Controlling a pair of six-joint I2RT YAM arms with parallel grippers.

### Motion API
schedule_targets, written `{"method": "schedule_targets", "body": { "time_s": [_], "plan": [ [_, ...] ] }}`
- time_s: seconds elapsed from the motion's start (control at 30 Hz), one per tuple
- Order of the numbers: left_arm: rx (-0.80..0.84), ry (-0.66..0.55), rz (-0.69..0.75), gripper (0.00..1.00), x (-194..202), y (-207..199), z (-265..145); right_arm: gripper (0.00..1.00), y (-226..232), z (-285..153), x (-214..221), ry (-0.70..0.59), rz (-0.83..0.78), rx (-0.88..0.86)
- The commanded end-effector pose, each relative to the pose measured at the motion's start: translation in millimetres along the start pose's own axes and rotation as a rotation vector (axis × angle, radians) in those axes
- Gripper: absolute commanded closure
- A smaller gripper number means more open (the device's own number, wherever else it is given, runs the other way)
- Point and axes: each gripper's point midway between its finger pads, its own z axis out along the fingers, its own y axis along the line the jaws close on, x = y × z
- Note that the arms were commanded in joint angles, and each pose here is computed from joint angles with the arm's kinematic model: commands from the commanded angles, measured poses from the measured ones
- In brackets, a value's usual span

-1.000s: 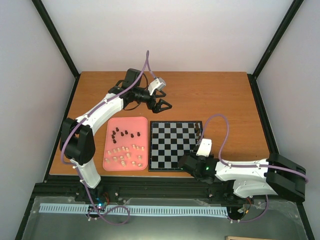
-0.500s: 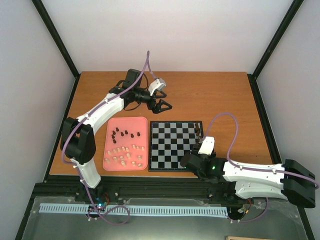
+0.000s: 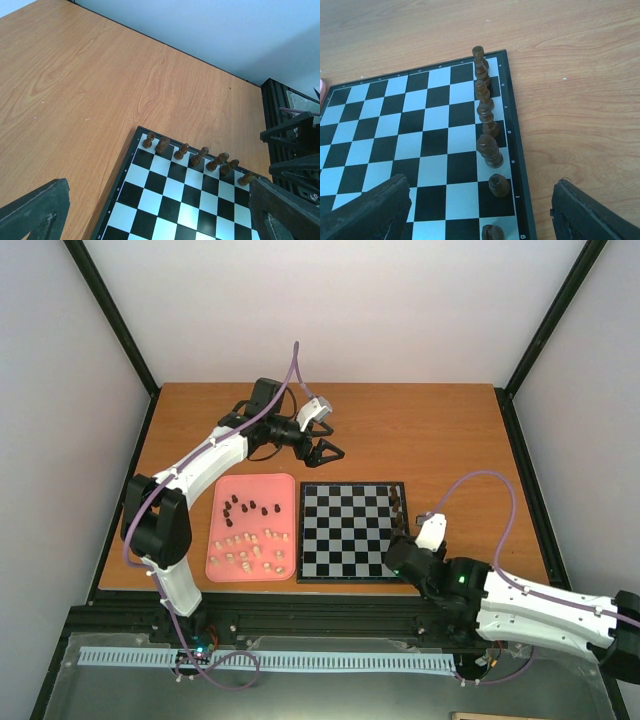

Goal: Set up the chess pieces on the board
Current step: Place the chess piece on the chessboard.

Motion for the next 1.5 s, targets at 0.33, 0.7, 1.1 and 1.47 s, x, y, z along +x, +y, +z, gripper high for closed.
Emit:
{"method": "schedule_targets", "body": {
  "time_s": [0.33,0.7,1.1,1.47],
  "plan": [
    [0.01,-0.022,0.03,0.0,-13,-3,-5,0.22,11,24,21,0.227,-0.054,-0.12],
    [-0.014,-0.004,0.011,0.0,-12,7,-1,0.22,14,36,26,0.265,-0.038,-0.196],
    [-0.024,0.0,0.003,0.0,-11,10,0,0.21,7,50,41,0.309,-0.015,-0.209],
    [-0.029,0.003,0.007,0.0,-10,10,0,0.21,8,57,43,0.319,-0.013,-0.211]
  ]
}}
